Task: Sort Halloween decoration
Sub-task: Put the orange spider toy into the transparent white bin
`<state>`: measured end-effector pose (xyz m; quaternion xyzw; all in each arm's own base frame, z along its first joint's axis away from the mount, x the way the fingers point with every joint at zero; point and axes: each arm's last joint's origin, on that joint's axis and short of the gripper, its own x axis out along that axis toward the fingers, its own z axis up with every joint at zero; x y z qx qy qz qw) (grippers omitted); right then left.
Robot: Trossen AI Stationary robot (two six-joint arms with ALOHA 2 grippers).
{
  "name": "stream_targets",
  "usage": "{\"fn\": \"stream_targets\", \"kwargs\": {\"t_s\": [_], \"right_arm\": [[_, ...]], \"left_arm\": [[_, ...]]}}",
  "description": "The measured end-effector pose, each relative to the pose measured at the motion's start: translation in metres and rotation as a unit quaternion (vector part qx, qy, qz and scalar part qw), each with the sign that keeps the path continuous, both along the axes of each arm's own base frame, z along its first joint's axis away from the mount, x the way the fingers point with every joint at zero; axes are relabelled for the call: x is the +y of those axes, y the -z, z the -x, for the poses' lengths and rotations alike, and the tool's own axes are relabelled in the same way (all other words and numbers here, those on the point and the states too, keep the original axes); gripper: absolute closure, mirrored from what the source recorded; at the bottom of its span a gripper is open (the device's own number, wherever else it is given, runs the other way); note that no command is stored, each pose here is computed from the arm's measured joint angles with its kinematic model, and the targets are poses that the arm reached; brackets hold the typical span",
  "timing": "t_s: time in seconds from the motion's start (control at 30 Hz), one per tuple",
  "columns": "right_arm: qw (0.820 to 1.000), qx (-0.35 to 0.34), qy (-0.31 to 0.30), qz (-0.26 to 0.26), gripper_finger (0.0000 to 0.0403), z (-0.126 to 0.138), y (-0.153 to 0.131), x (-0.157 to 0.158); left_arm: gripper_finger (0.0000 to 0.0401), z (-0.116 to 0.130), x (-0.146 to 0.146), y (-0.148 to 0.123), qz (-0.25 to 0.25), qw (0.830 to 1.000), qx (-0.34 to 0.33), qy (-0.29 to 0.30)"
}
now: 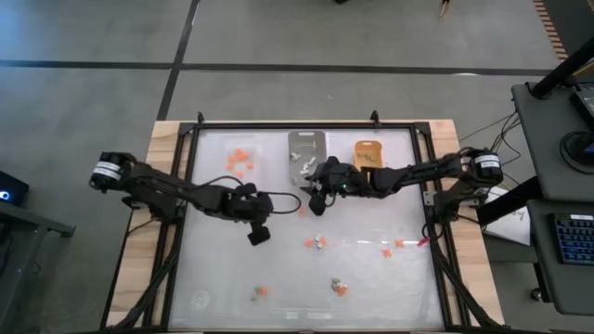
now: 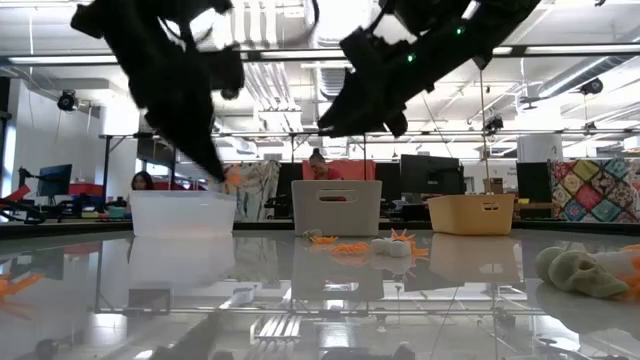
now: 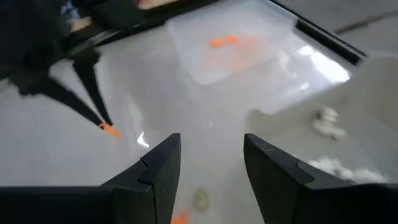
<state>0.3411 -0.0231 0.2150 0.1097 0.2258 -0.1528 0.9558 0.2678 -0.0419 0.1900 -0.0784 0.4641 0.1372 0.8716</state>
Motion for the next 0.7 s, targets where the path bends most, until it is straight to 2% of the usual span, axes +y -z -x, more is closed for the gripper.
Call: {"fn": "stream_targets", "kwargs": {"t_s": [0.2,0.33,0.7], "right_arm": [[0.993,-0.024,-0.088,0.072,0.0236,-0.004,-0.007,0.032],[0.983,-0.038,-0.149,0.104,0.0236,-0.004,-0.01,0.051],[0.979,-0.051,-0.162,0.112,0.0236,-0.005,-0.013,0.06]], "left_arm": [[0.0401,0.001,-0.002,-0.019,-0.013,0.99,-0.126,0.056],[0.0401,0.004,-0.003,-0.025,-0.015,0.983,-0.168,0.068],[0.0401,-0.008,-0.007,-0.03,-0.019,0.968,-0.236,0.084]]}}
